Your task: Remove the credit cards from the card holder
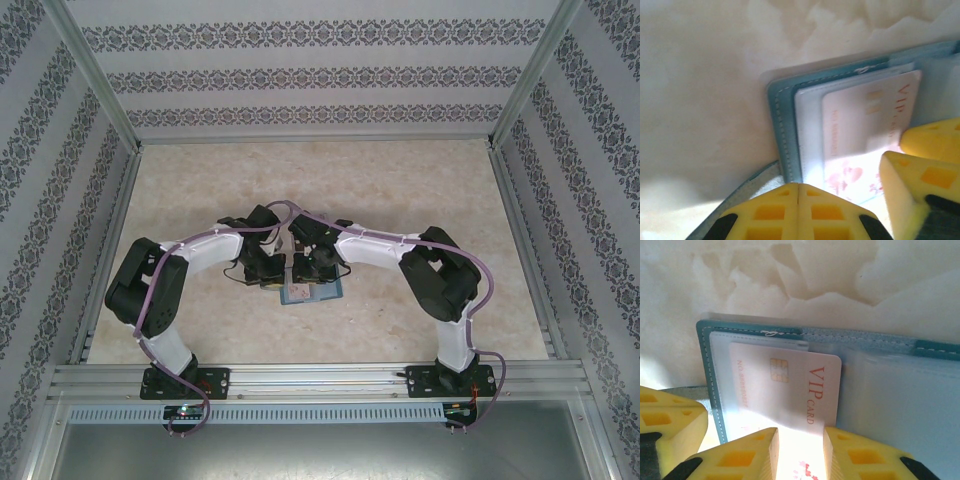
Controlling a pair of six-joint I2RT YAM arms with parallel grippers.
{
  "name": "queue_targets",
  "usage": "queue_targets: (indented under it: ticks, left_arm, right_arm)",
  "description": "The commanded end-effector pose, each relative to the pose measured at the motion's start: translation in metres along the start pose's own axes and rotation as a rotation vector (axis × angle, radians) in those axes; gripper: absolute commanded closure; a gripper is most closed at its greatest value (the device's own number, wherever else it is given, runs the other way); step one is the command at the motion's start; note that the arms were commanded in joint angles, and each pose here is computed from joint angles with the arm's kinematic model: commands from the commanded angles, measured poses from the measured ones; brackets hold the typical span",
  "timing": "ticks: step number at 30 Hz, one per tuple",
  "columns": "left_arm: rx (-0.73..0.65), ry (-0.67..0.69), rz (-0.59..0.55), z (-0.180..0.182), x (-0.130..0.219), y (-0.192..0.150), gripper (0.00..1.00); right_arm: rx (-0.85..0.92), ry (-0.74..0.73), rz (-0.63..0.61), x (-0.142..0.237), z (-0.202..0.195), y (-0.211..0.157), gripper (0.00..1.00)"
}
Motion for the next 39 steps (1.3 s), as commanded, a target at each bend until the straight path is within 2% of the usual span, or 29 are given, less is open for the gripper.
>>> queue_targets:
  ticks: [1,13,24,39]
  left_arm:
    - [-0.035,-0.036,-0.011,-0.015,0.016,-0.002,0.98]
    - [-0.030,-0.086,0.039,-0.023,0.000,0.001,0.98]
    - [-0.018,-0.008,0.077,-0.009,-0.017,0.001,0.98]
    - [-0.022,0.081,0.107,0.007,-0.026,-0.003,0.99]
  right_arm:
    - [-0.006,0.000,-0.014,0.010,0.000,-0.001,0.70]
    - [-0.030,0.007,-0.009,0.008,-0.006,-0.003,0.69]
    - [-0.042,0.002,0.008,0.000,-0.014,-0.005,0.67]
    - [-0.080,0.147,-0.023,0.005,-0.006,-0.002,0.70]
Point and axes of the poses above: each hand's point on the last joint's axis, 136 mm out from that joint toward the fingers, its own x axis back along the fingers, its own z axis along the line the jaws close on, y = z × x, the point moved 4 cm from there along x, back along the fingers, and after that the axes turned 12 degrees about x, right-handed, at the moved point
